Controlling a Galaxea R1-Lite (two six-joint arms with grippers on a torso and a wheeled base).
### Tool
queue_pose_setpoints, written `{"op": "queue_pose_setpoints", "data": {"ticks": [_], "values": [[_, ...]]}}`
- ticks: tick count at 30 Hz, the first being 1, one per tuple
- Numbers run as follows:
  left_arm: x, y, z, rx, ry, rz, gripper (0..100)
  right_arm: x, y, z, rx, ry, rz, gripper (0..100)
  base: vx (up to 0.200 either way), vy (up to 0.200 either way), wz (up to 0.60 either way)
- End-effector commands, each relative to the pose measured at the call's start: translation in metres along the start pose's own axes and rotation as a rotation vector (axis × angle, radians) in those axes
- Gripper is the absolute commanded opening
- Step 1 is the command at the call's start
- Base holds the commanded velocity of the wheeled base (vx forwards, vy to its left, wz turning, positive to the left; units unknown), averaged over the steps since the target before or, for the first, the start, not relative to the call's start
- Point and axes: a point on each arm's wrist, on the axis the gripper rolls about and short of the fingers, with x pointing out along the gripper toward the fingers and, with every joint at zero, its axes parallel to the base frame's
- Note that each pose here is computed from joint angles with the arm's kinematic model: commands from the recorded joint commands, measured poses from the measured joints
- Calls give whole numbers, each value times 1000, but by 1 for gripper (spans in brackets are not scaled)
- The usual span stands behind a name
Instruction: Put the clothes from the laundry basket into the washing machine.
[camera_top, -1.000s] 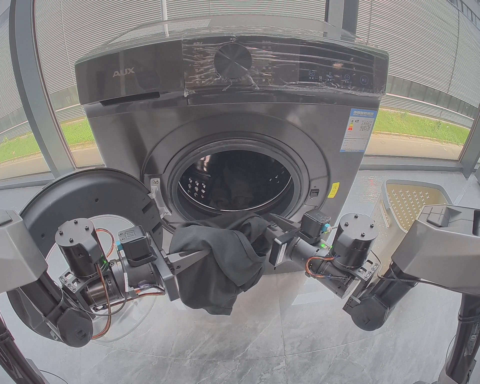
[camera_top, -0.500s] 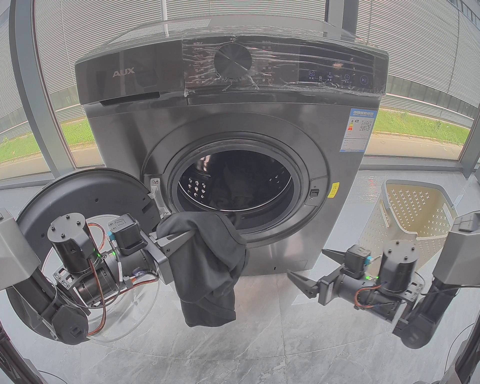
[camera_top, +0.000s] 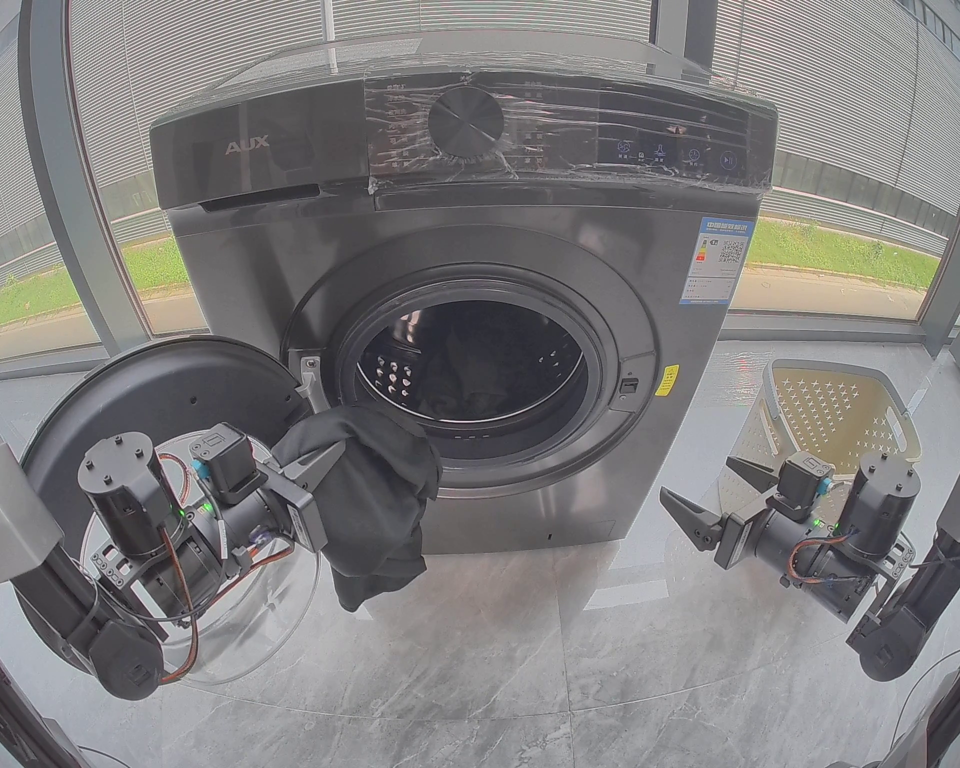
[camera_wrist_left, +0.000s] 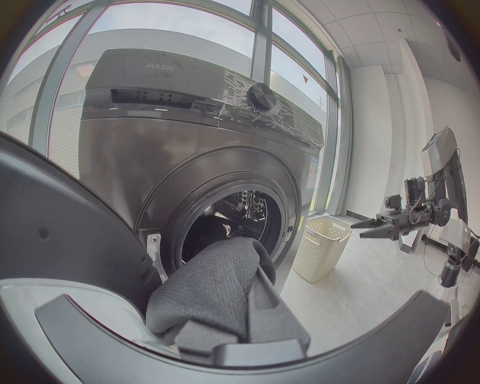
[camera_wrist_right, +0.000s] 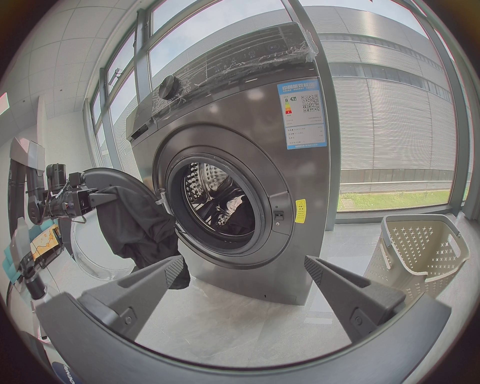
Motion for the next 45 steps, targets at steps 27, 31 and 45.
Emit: {"op": "queue_pose_setpoints", "data": {"ticks": [27, 31, 45], "values": [[5, -23, -26, -20, 105, -87, 0, -1, 7, -1, 8, 6, 26, 100, 59, 0, 0], [5, -24, -28, -21, 111, -89, 0, -1, 7, -1, 8, 6, 27, 100, 200, 0, 0], [4, -25, -31, -23, 128, -93, 0, -1, 7, -2, 8, 9, 27, 100, 43, 0, 0]]}}
